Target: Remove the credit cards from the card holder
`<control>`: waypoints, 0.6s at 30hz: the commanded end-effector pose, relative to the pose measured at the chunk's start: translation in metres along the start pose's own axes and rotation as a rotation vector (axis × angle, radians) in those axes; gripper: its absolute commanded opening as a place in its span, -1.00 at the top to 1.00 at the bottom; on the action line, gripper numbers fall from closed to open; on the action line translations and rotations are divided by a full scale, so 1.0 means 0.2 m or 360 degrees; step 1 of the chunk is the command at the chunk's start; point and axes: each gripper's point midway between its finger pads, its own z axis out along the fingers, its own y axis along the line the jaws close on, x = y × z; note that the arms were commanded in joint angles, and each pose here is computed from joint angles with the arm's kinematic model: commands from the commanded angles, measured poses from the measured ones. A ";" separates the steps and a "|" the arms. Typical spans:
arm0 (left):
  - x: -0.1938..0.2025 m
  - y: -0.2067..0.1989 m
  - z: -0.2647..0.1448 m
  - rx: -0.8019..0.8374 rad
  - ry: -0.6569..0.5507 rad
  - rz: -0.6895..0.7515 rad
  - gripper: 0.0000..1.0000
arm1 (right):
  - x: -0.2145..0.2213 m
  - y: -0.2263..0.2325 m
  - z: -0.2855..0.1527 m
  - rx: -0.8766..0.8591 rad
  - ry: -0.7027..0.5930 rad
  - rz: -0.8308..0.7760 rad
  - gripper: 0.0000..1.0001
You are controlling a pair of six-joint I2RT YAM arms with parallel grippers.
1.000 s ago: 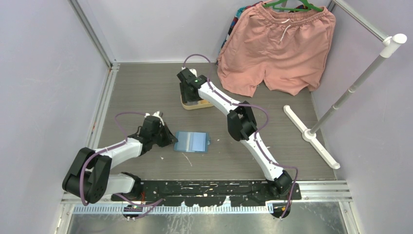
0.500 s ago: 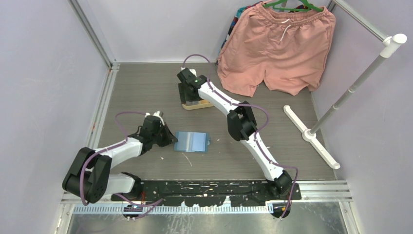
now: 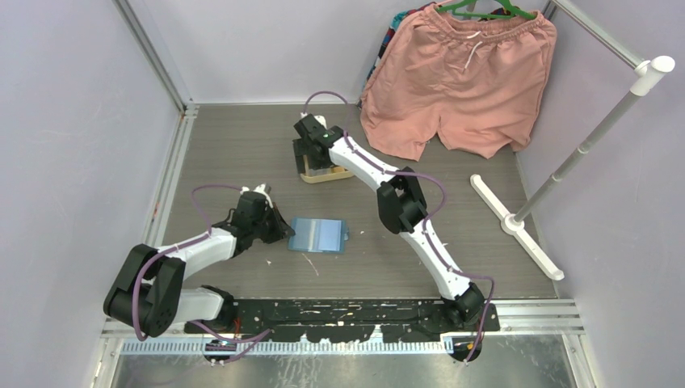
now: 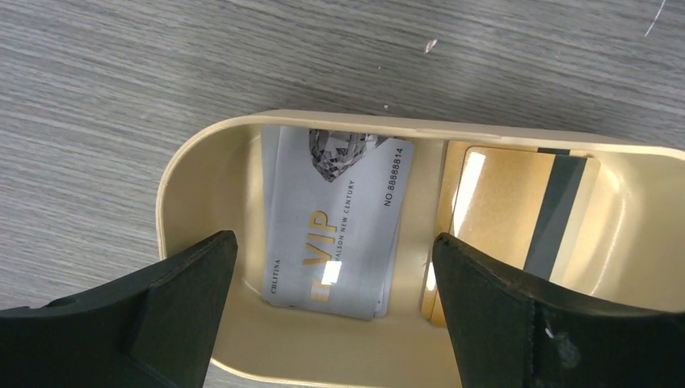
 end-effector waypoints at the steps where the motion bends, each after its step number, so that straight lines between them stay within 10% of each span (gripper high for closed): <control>1: 0.01 0.08 0.00 -0.0130 0.0017 0.0031 1.00 | -0.34 0.06 -0.35 -0.0105 -0.0325 0.0047 -0.93; 10: 0.00 0.07 0.00 -0.0102 0.0013 0.0021 1.00 | -0.52 0.04 -0.70 -0.0182 -0.0583 0.0138 -0.93; 18: 0.00 0.06 0.00 -0.0092 -0.0001 0.0003 1.00 | -0.16 0.17 -0.75 -0.0169 -0.0466 -0.0015 -0.91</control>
